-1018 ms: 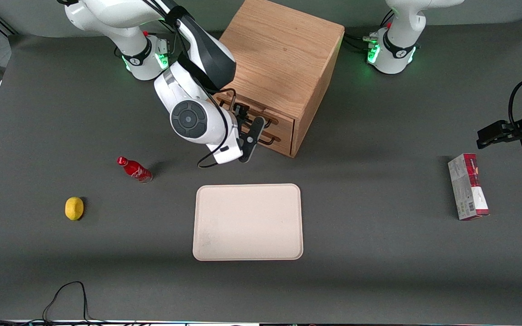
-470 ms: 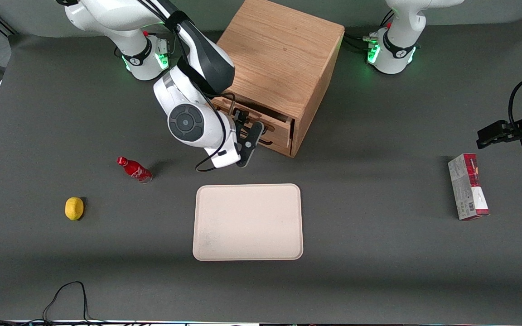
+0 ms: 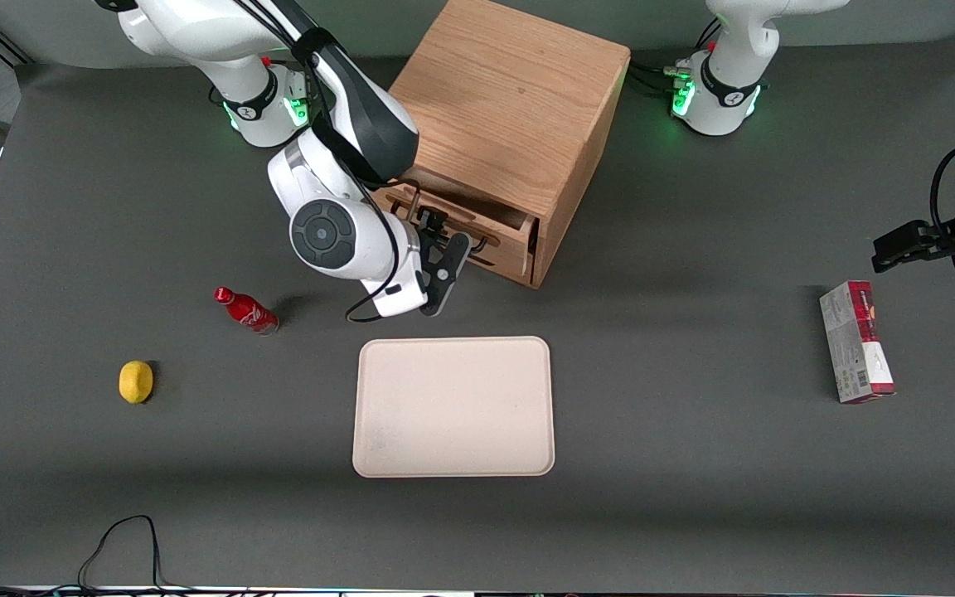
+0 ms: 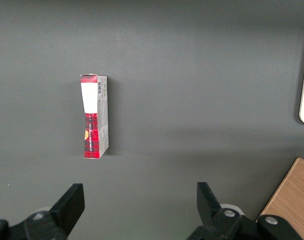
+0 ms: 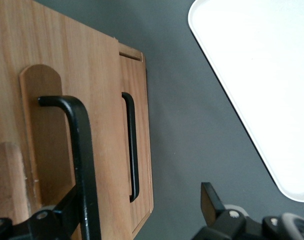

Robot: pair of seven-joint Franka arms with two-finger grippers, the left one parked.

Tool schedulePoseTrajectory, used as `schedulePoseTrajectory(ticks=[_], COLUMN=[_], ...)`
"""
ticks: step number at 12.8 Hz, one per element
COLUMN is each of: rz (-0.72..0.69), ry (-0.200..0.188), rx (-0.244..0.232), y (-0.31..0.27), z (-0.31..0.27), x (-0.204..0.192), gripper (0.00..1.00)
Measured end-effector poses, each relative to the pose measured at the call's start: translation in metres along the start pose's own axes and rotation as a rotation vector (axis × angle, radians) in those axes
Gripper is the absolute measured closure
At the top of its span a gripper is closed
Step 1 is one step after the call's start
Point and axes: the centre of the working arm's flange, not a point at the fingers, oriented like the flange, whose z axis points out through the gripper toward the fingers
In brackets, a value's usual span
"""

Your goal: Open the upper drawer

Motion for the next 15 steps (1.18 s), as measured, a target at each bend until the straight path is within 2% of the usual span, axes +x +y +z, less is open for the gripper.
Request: schedulePoseTrajectory(ticks=[15], rz=[0.024], ry=[0.035], rx=[-0.023], y=[0.037], z=[-0.003], x=[-0.009], gripper=[0.00])
